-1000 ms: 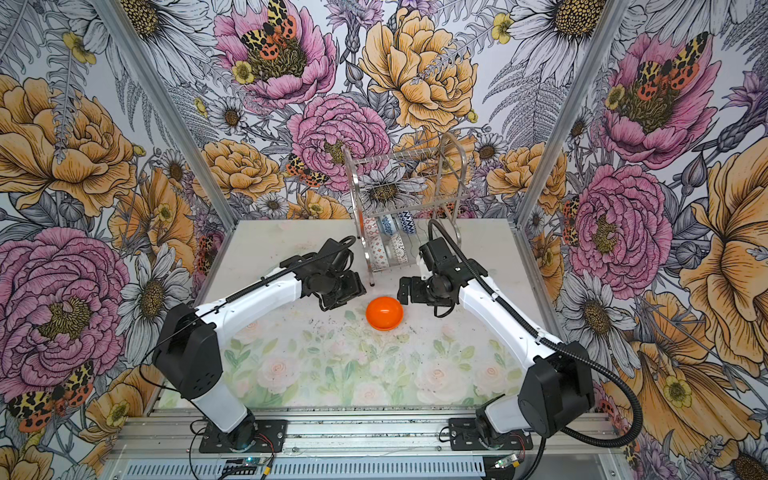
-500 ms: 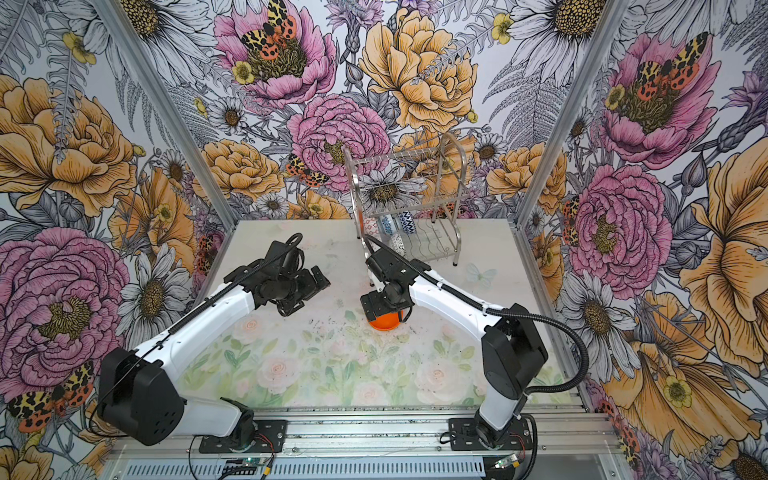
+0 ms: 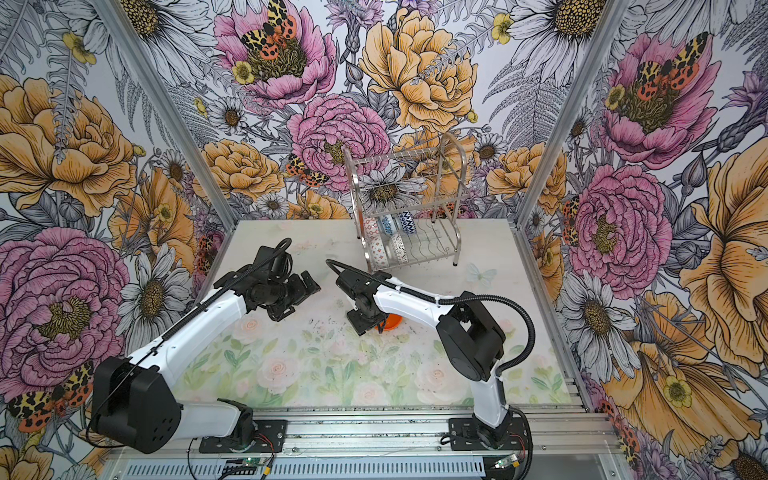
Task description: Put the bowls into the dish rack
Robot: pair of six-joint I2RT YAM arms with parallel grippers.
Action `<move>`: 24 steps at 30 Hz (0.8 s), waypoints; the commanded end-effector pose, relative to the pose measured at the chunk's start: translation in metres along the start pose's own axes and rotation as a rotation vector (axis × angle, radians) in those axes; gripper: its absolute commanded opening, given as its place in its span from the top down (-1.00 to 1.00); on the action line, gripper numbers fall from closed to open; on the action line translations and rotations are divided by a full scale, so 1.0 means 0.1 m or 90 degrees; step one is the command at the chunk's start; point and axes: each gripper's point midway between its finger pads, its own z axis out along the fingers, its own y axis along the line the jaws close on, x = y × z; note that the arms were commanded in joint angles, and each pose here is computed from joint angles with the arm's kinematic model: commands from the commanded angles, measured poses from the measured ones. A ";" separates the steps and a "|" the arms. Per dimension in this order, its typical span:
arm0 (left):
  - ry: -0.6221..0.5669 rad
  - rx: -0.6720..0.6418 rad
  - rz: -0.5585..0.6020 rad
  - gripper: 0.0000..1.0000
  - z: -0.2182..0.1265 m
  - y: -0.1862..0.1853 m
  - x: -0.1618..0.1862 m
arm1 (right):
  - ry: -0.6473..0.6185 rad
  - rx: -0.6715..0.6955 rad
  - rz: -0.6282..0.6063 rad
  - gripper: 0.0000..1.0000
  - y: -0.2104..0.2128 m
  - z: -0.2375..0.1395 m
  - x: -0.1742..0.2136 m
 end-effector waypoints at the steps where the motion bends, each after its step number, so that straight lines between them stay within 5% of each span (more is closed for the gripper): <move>1: 0.005 0.012 0.017 -0.97 -0.01 -0.02 -0.05 | -0.012 0.027 -0.008 0.12 -0.03 0.01 -0.11; 8: 0.009 0.017 0.023 -0.97 0.01 -0.05 -0.11 | -0.003 0.037 -0.010 0.59 -0.05 0.09 -0.10; 14: 0.008 0.029 0.025 -0.97 0.00 -0.14 -0.16 | -0.050 -0.019 -0.010 1.00 0.03 -0.21 -0.28; 24: 0.010 0.051 0.044 -0.97 0.02 -0.40 -0.19 | -0.186 -0.258 0.029 1.00 -0.07 -1.30 -0.54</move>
